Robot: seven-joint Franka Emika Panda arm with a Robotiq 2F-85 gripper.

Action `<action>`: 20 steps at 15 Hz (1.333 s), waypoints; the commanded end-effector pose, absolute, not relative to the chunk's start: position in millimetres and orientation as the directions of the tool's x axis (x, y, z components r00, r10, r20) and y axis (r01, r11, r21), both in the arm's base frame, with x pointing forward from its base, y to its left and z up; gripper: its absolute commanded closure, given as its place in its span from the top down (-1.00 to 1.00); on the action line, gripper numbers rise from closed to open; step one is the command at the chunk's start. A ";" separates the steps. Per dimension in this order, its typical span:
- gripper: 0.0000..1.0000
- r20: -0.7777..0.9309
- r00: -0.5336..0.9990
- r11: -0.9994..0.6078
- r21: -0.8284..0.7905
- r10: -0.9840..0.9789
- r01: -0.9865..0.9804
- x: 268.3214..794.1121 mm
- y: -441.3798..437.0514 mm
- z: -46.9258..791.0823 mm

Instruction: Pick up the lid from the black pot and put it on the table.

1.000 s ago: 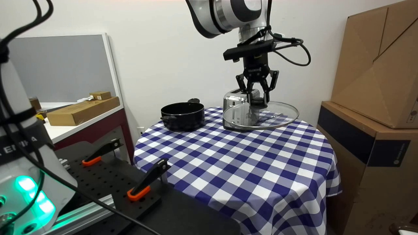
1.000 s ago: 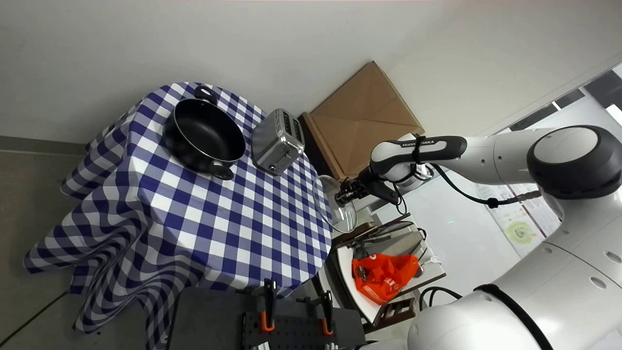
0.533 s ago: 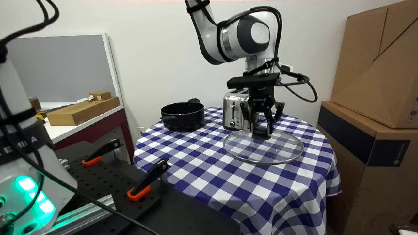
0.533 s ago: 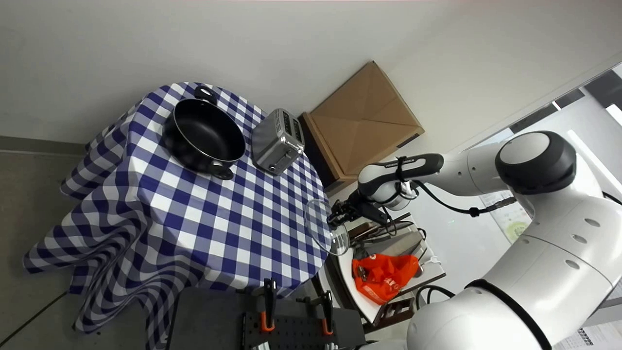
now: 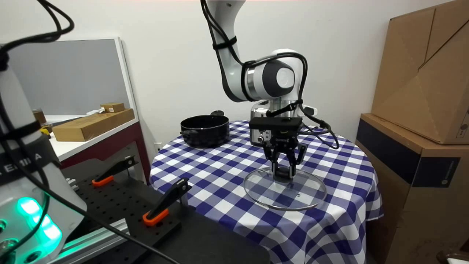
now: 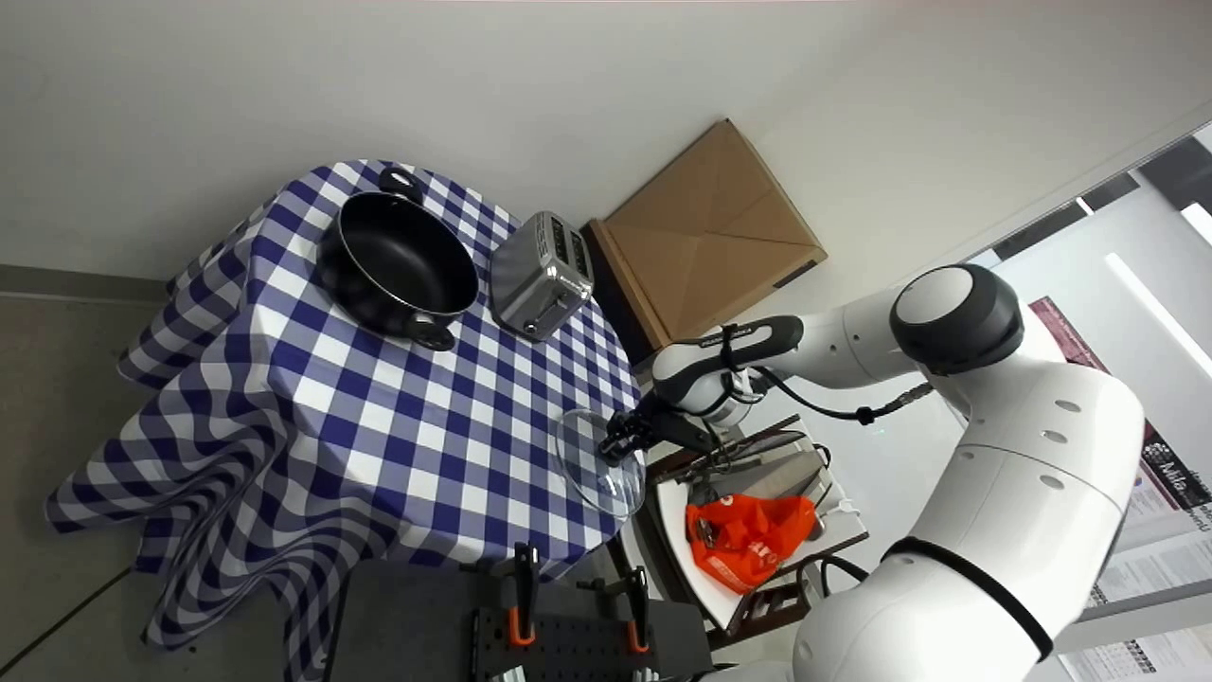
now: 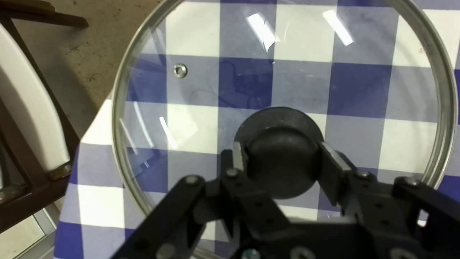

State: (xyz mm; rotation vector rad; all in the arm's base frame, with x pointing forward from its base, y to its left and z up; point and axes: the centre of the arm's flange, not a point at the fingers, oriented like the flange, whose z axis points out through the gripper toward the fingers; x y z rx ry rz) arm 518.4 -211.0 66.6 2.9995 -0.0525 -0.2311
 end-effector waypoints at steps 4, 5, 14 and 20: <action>-0.50 -0.061 0.998 -0.997 0.083 -0.017 -0.012 560.3 -186.3 52.4; -0.50 -0.040 0.999 -0.998 0.057 -0.011 -0.009 560.9 -177.8 55.9; 1.00 0.087 0.996 -0.998 -0.057 -0.025 -0.020 547.9 -139.5 80.3; 1.00 0.101 0.994 -0.998 -0.057 0.036 0.041 550.0 -105.7 151.8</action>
